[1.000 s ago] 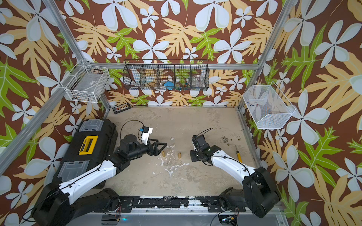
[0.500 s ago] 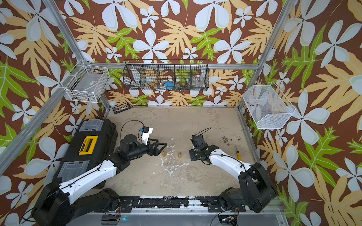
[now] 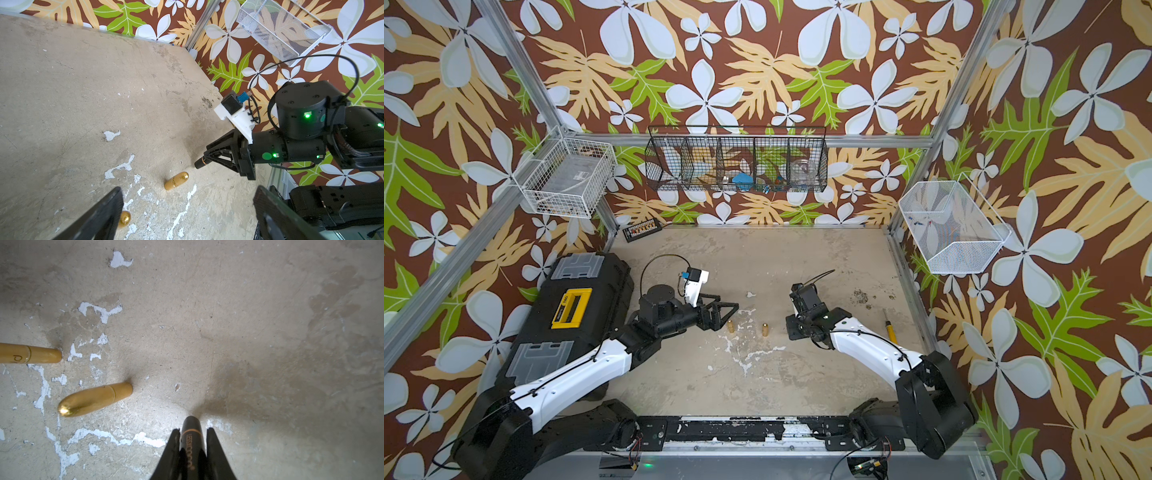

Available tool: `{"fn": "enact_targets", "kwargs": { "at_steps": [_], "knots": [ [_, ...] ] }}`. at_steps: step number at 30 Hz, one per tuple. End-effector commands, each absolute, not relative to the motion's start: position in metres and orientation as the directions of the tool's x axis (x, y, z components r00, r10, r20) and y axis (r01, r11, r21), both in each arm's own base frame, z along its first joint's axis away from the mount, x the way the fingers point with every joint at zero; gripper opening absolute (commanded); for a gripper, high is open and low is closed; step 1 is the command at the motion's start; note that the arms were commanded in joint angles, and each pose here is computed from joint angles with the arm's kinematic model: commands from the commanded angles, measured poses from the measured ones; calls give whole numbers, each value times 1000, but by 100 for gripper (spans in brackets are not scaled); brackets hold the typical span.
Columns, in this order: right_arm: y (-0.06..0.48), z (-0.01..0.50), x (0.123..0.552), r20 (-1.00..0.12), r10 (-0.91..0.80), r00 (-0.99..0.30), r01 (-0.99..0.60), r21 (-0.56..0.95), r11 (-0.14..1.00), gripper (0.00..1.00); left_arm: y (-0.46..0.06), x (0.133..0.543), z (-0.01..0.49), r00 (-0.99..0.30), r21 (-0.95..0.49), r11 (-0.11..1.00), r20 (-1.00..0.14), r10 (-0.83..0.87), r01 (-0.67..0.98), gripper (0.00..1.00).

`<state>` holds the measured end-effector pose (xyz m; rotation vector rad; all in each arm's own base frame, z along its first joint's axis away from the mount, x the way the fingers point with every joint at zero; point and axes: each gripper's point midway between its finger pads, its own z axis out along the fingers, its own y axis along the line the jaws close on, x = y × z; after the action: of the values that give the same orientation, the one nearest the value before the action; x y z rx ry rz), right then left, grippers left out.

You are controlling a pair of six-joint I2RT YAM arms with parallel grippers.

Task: Open the lipstick cap
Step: Pick up the lipstick at the center of the board.

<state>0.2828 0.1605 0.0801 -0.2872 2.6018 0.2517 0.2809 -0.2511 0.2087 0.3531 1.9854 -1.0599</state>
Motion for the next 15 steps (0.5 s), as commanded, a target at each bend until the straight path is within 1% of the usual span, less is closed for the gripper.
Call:
{"fn": "enact_targets", "kwargs": {
  "at_steps": [1,6,8,10,12,15],
  "knots": [
    [160,96,284,-525,-172,-834,-267,112,957,16,-254,281,217,-583,-532,589,-803,-122,609,100],
    [163,139,285,-585,-176,-791,-302,124,945,16,-255,275,226,-546,-514,558,-828,-125,652,100],
    [167,165,285,-628,-168,-760,-326,145,934,16,-256,272,232,-518,-493,542,-847,-120,680,99],
    [172,191,284,-667,-161,-728,-358,169,918,16,-257,269,236,-488,-466,526,-866,-107,711,98],
    [181,217,282,-708,-152,-690,-406,205,891,16,-260,265,242,-450,-433,498,-888,-95,751,94],
    [198,249,276,-742,-149,-653,-490,264,831,16,-268,256,246,-383,-363,441,-923,-46,821,91]
  ]
}}
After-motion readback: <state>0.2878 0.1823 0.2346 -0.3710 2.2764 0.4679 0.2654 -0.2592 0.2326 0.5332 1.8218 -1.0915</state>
